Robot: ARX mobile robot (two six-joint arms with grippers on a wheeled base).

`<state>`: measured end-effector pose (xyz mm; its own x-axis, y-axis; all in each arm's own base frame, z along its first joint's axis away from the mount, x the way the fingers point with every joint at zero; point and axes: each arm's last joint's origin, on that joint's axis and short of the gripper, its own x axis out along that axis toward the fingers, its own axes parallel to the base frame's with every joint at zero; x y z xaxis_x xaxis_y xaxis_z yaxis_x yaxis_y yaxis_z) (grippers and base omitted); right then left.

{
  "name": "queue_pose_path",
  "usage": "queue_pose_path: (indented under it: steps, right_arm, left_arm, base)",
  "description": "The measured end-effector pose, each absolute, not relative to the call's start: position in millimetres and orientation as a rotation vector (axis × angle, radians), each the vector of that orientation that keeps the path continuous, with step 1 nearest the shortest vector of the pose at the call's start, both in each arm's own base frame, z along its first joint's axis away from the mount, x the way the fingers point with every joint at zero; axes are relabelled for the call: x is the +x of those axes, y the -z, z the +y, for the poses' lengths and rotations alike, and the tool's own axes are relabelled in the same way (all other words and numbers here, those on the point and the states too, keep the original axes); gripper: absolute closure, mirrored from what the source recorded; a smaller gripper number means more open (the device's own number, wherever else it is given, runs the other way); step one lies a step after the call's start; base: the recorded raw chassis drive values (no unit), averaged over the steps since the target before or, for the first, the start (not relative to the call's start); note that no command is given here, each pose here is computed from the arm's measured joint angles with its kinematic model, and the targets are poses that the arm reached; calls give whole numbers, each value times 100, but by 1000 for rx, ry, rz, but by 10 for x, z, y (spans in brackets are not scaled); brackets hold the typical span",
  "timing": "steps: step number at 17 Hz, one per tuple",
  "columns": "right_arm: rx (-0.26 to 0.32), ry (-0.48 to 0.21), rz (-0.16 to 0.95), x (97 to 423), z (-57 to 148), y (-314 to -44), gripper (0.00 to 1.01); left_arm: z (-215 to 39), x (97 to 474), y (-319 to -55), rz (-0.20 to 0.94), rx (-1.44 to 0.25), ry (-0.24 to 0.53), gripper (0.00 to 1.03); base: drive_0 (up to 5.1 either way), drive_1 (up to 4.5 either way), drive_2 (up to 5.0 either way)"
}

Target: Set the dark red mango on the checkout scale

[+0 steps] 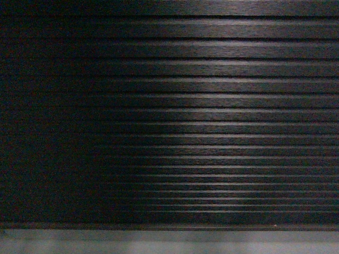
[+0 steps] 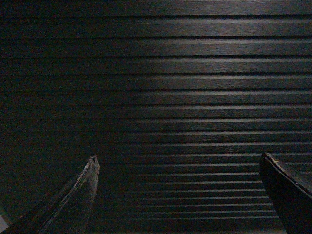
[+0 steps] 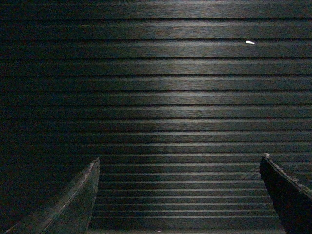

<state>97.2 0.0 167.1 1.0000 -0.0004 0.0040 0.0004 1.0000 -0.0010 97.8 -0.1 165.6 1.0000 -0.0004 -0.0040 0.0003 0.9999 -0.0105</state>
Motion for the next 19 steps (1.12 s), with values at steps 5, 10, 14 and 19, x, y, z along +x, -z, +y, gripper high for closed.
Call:
queue_pose_path:
  steps: [5,10,14,19]
  right_arm:
    - [-1,0,-4,972,0,-1671,3]
    - [-1,0,-4,972,0,-1671,3]
    - [-1,0,-1,972,0,-1668,3]
    - [-1,0,-5,972,0,-1672,3]
  left_arm:
    - [-1,978,-1656,4,-10,0,5]
    - [-1,978,-1656,4,-10,0,5]
    - [-1,978,-1653,7,-10,1,5]
    - [0,978,-1656,4,-7,-1,5]
  base:
    - [0,0,0]
    - [0,0,0]
    - [0,0,0]
    - [0,0,0]
